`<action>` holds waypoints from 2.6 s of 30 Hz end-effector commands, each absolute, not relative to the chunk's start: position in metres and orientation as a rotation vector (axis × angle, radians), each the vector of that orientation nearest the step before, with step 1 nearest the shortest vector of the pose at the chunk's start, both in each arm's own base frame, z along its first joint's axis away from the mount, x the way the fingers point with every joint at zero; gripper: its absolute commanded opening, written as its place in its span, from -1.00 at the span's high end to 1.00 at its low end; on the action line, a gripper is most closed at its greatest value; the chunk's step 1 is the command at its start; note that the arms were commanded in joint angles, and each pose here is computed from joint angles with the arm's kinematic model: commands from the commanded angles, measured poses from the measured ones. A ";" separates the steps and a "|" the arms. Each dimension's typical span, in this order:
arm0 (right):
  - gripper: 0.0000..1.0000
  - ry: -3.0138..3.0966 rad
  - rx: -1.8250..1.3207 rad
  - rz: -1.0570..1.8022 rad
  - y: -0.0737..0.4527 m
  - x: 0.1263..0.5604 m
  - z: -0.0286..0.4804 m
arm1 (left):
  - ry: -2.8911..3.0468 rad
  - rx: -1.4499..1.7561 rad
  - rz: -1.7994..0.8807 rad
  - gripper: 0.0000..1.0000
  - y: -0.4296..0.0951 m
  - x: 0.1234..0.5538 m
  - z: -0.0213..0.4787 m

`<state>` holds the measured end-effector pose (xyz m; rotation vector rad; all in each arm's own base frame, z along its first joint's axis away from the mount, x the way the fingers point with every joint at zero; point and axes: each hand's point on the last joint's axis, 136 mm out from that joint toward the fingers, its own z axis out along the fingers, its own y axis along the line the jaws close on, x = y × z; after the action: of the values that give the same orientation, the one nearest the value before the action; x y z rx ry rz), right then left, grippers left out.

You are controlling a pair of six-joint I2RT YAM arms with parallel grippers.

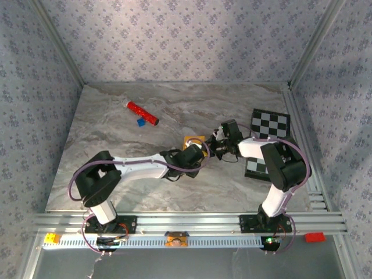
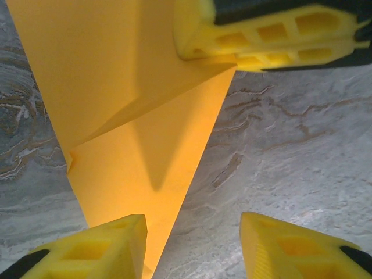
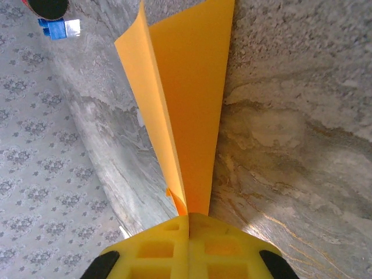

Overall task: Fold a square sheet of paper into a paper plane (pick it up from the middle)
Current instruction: Fold the wing for the fifth time at the center of the table.

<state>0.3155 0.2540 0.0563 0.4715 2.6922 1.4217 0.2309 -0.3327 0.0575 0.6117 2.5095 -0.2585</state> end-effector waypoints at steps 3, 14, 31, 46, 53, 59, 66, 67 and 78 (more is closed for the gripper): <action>1.00 2.681 0.492 1.422 0.255 0.315 0.062 | 2.460 0.677 -0.065 0.07 -0.327 0.235 0.057; 1.00 2.681 0.498 1.423 0.255 0.314 0.062 | 2.423 0.720 0.124 0.12 -0.317 0.232 0.042; 1.00 2.683 0.493 1.424 0.255 0.314 0.063 | 2.401 0.709 0.192 0.36 -0.310 0.236 0.039; 1.00 2.686 0.489 1.420 0.255 0.314 0.063 | 2.403 0.708 0.201 0.60 -0.311 0.237 0.038; 1.00 2.692 0.490 1.414 0.254 0.313 0.061 | 2.393 0.698 0.178 0.62 -0.314 0.238 0.041; 1.00 2.696 0.489 1.416 0.255 0.313 0.060 | 2.389 0.694 0.167 0.57 -0.316 0.239 0.042; 1.00 2.695 0.486 1.416 0.255 0.313 0.061 | 2.385 0.691 0.163 0.55 -0.317 0.240 0.043; 1.00 2.697 0.487 1.414 0.255 0.313 0.061 | 2.382 0.689 0.158 0.55 -0.317 0.240 0.043; 1.00 2.701 0.487 1.410 0.254 0.312 0.060 | 2.370 0.688 0.142 0.71 -0.320 0.241 0.045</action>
<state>0.3152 0.2540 0.0555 0.4969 2.6971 1.4191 0.2377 -0.3141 0.0329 0.7011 2.4080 0.1568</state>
